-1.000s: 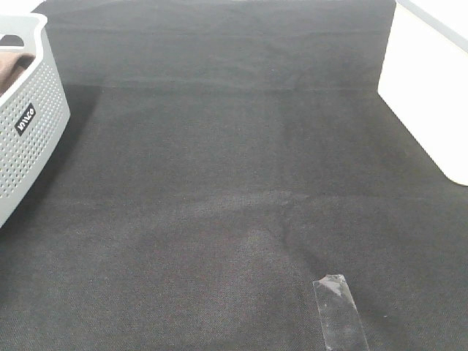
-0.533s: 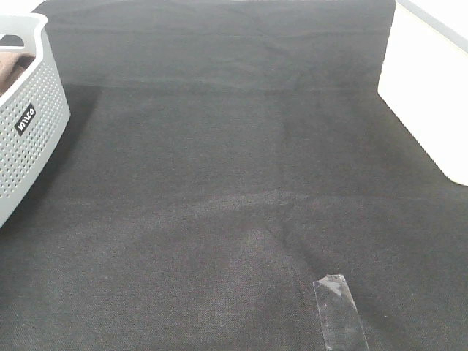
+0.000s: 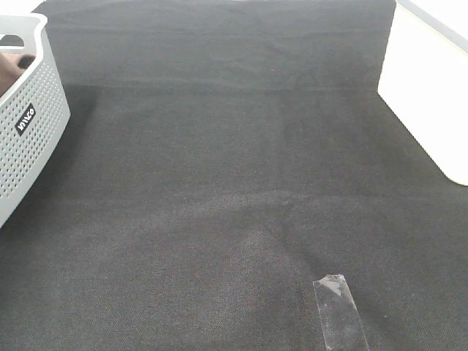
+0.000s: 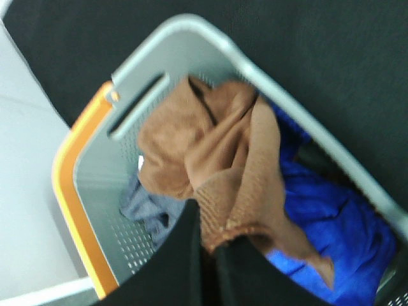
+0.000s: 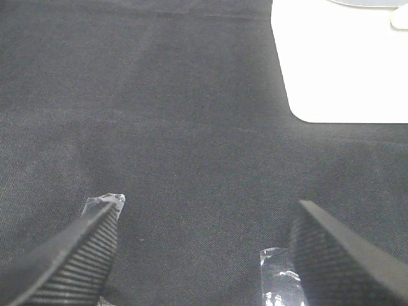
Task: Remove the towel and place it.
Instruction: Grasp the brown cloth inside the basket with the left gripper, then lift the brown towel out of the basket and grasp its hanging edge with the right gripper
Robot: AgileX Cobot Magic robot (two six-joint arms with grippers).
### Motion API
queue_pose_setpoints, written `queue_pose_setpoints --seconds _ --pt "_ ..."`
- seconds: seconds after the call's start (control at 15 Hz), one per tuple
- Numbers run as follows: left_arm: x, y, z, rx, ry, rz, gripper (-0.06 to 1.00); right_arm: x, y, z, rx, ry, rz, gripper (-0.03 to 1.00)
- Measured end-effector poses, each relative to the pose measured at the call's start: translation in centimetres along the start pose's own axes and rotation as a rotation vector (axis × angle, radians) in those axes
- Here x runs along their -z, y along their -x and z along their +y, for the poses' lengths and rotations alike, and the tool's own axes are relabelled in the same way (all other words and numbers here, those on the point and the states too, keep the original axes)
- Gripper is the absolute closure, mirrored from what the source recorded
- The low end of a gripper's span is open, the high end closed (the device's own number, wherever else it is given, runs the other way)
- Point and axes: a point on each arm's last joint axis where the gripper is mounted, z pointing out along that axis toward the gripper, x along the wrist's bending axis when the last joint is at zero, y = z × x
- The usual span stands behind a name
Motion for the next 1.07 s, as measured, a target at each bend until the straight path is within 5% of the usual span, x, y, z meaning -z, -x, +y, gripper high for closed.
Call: queue_pose_setpoints --seconds 0.33,0.47,1.07 --pt "5.3 3.1 4.5 -0.041 0.192 0.069 0.94 0.3 -0.5 0.9 0.053 0.056 0.053 0.28" --pt "8.1 5.2 7.0 -0.073 0.32 0.112 0.94 -0.6 -1.6 3.2 0.149 0.106 0.19 0.28" --pt "9.5 9.9 11.4 -0.134 0.461 0.033 0.94 -10.7 -5.1 10.4 0.373 0.204 0.749 0.28"
